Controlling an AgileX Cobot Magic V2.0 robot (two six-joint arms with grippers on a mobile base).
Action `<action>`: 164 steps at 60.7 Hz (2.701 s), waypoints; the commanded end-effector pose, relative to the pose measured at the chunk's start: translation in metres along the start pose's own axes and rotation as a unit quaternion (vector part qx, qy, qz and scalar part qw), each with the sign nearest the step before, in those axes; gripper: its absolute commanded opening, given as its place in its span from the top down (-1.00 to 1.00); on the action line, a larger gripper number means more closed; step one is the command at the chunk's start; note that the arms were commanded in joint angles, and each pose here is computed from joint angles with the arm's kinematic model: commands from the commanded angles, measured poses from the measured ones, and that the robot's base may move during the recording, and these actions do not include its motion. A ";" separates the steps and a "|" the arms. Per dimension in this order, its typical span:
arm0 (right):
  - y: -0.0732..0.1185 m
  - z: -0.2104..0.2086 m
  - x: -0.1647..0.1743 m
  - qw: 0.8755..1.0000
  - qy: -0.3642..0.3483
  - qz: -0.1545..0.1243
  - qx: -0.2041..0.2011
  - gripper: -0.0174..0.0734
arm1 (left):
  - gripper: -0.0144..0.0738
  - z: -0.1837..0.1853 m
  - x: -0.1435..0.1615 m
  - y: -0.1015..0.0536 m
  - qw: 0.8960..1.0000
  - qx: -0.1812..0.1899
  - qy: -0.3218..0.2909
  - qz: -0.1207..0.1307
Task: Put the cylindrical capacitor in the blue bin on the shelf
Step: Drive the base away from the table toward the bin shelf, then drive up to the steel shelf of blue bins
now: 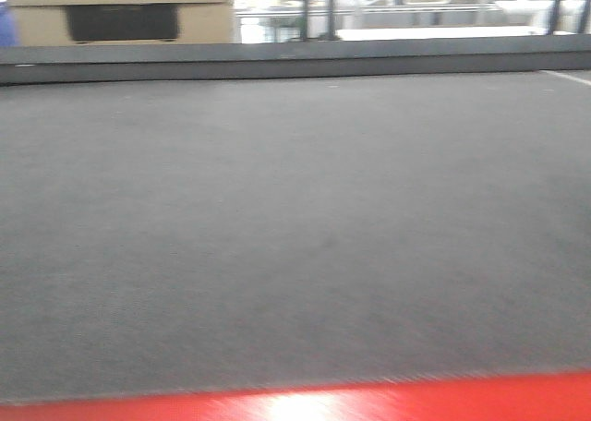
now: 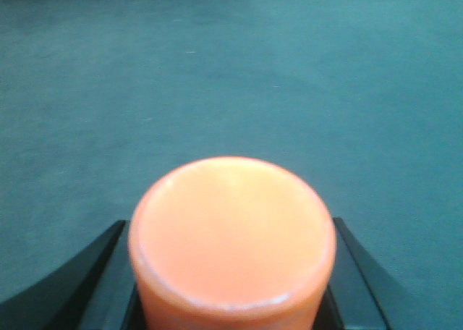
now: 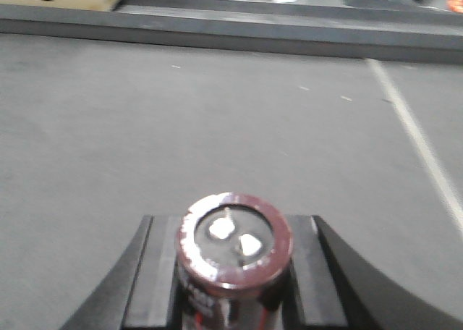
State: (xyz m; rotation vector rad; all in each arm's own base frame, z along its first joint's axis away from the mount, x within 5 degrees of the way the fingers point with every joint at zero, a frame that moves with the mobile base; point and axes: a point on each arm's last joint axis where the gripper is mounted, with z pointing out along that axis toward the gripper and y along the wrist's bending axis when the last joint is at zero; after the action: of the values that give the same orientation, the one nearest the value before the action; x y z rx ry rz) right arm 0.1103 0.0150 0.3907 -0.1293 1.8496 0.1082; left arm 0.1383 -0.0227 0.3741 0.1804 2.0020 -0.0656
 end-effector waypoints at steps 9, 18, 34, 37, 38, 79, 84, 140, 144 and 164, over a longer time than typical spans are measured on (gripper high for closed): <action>-0.001 -0.002 -0.005 1.000 -0.020 -0.006 0.004 0.93 | 0.92 -0.002 -0.003 -0.001 1.000 0.004 -0.020 0.001; -0.001 -0.002 -0.005 1.000 -0.020 -0.006 0.004 0.93 | 0.92 -0.002 -0.003 -0.001 1.000 0.004 -0.020 0.001; -0.001 -0.002 -0.005 1.000 -0.020 -0.006 0.004 0.93 | 0.92 -0.002 -0.003 -0.001 1.000 0.004 -0.020 0.001; -0.001 -0.002 -0.005 1.000 -0.020 -0.006 0.004 0.93 | 0.92 -0.002 -0.003 -0.001 1.000 0.004 -0.020 0.001; -0.001 -0.002 -0.005 1.000 -0.020 -0.006 0.004 0.93 | 0.92 -0.002 -0.003 -0.001 1.000 0.004 -0.020 0.001; -0.001 -0.002 -0.005 1.000 -0.020 -0.006 0.004 0.93 | 0.92 -0.002 -0.003 -0.001 1.000 0.004 -0.020 0.001; -0.001 -0.002 -0.005 1.000 -0.020 -0.006 0.004 0.93 | 0.92 -0.002 -0.003 -0.001 1.000 0.004 -0.020 0.001; -0.001 -0.002 -0.005 1.000 -0.020 -0.006 0.004 0.93 | 0.92 -0.002 -0.003 -0.001 1.000 0.004 -0.020 0.001; -0.001 -0.002 -0.005 1.000 -0.020 -0.006 0.004 0.93 | 0.92 -0.002 -0.003 -0.001 1.000 0.004 -0.020 0.001; -0.001 -0.002 -0.005 1.000 -0.020 -0.006 0.004 0.93 | 0.92 -0.002 -0.003 -0.001 1.000 0.004 -0.020 0.001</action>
State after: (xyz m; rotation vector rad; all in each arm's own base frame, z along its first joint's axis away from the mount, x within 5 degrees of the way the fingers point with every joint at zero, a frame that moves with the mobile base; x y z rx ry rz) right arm 0.1103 0.0150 0.3907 -0.1293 1.8496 0.1082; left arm 0.1380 -0.0226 0.3747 0.1801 1.9960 -0.0663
